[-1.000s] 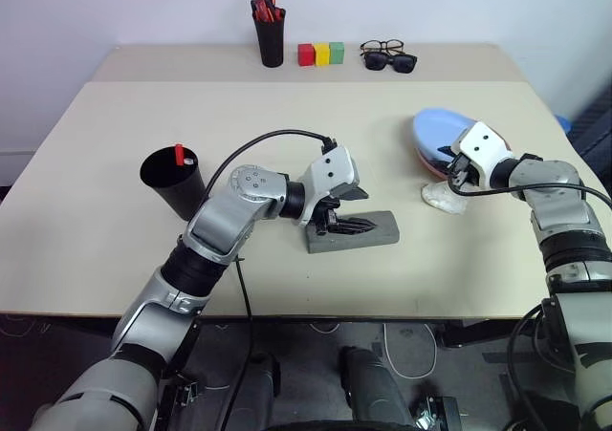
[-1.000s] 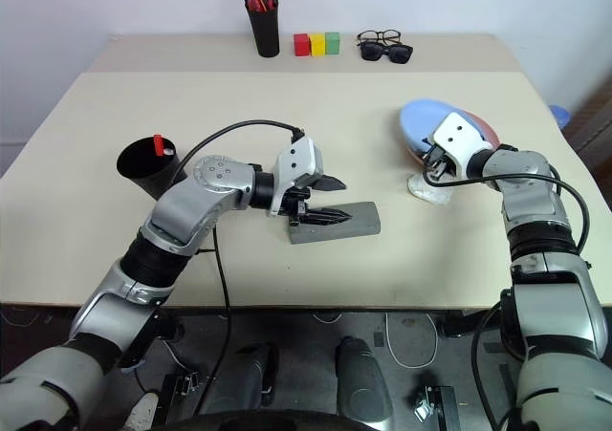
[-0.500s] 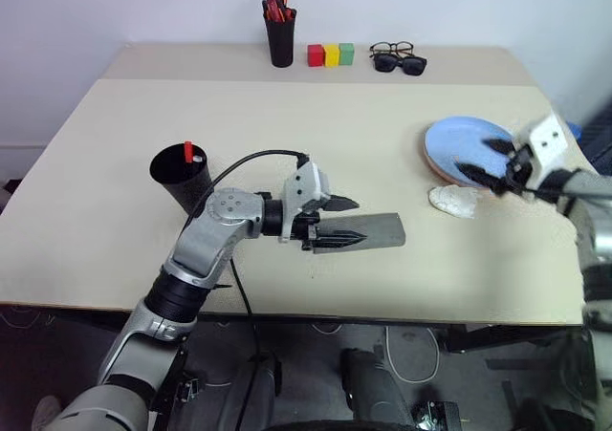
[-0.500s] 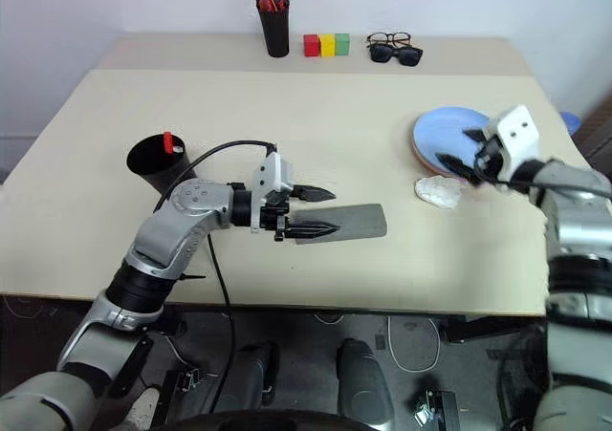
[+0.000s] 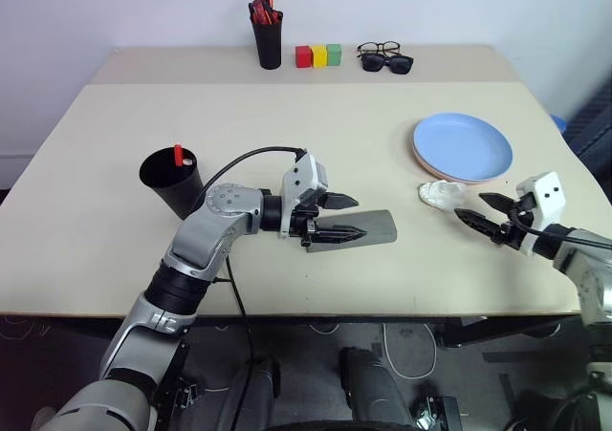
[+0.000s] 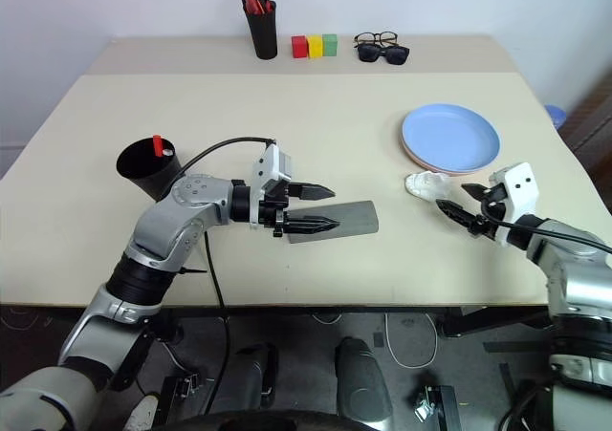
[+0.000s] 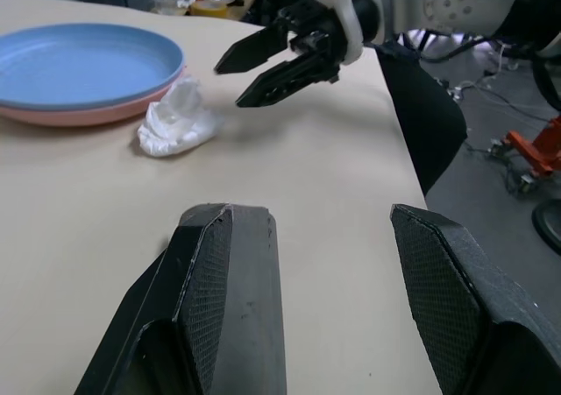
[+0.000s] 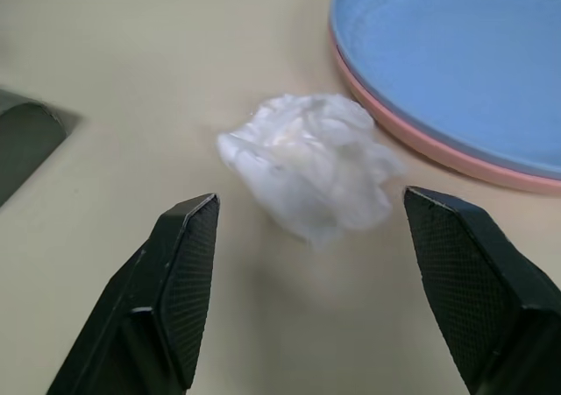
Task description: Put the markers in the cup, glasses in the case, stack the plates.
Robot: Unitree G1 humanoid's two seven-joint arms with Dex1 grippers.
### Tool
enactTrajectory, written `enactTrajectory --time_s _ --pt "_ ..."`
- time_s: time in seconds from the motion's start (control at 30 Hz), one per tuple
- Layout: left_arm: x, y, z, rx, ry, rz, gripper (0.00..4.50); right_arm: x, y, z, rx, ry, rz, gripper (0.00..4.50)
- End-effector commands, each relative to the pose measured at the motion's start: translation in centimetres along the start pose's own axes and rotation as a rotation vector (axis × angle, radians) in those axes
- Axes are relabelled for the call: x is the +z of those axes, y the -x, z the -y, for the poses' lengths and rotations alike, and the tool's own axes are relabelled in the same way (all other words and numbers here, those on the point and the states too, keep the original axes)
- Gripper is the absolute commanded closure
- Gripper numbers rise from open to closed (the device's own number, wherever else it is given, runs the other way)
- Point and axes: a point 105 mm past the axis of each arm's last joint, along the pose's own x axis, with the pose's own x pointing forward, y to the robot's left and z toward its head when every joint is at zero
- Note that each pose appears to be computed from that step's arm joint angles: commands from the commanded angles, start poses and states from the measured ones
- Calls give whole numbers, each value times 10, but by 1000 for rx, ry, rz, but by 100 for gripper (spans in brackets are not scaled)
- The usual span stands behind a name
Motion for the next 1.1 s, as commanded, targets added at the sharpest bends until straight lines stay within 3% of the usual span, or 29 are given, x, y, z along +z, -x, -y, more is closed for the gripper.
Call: enactTrajectory --time_s 0.03,0.23,0.33,0.5,0.63,0.9,1.1 --pt "15 3 -2 8 -42 27 157 5 -11 2 0 15 28 112" --pt "14 7 -2 32 -41 17 157 -1 -33 9 -33 26 12 112" --pt "13 8 -2 45 -40 12 157 -8 -39 15 -63 45 -15 191" --pt "13 9 -2 60 -40 10 157 -12 -41 16 -67 66 -29 439" --pt "12 9 -1 65 -36 12 157 -3 -37 18 -80 89 12 449" --pt "12 5 -2 69 -31 21 157 69 -27 8 26 80 271 449" --pt "13 6 -2 83 -31 28 157 92 -42 27 -52 145 281 449"
